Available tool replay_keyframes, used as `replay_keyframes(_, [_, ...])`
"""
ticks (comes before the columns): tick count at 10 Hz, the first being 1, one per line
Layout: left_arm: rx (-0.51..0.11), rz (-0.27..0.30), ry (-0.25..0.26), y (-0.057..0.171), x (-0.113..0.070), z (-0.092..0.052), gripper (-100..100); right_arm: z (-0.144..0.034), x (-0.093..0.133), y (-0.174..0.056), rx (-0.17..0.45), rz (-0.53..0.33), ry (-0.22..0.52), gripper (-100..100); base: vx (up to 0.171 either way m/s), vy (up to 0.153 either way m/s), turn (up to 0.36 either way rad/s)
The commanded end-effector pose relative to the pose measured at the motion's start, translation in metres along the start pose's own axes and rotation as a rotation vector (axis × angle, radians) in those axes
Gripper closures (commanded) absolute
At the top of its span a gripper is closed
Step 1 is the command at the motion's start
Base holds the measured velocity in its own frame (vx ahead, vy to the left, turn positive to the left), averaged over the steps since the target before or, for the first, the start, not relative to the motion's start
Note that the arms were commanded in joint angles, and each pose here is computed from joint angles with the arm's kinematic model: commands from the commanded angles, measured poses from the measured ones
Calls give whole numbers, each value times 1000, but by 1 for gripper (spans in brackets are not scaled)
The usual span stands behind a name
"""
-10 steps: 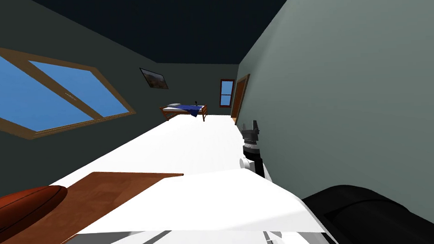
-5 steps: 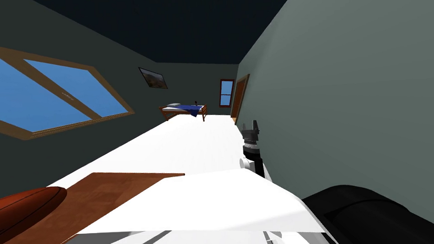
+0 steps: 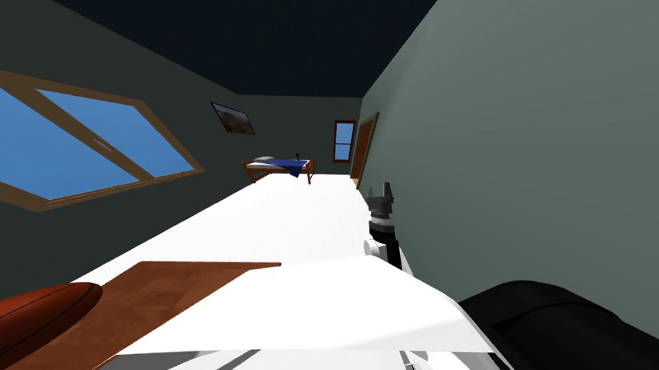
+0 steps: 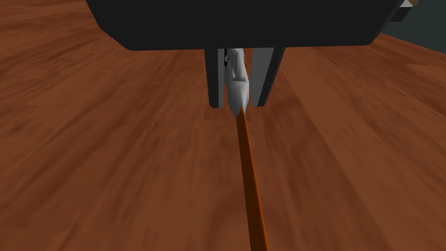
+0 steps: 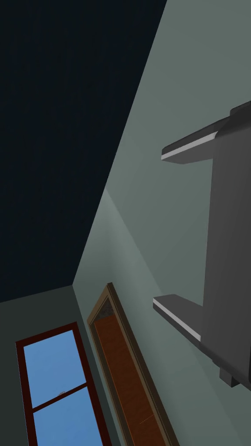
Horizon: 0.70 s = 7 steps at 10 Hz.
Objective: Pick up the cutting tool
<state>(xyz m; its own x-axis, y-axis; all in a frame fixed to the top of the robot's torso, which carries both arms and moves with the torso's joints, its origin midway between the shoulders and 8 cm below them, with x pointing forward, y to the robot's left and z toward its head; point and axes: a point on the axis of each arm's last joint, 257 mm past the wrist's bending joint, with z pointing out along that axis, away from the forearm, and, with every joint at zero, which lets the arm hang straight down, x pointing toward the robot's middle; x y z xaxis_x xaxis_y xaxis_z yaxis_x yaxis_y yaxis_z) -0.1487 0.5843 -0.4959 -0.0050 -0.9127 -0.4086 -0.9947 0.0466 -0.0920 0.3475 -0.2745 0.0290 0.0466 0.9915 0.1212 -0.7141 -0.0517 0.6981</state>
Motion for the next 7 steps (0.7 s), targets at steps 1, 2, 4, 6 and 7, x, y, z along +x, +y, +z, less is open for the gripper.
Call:
replay_keyframes(1, [0,0,0,0,0,0,100,0,0,0,0,0,0,0,0,0,0])
replay_keyframes(2, [0,0,0,0,0,0,0,0,0,0,0,0,0,0,0,0,0])
replay_keyframes(4, [2,4,1,-1,-9,-11,100,0,0,0,0,0,0,0,8,-40,36])
replay_keyframes(6, [1,6,1,-1,-11,-11,100,0,0,0,0,0,0,0,12,-40,13])
replay_keyframes(7, [1,5,2,-1,-11,-12,0,0,0,0,0,0,0,0,1,-5,0])
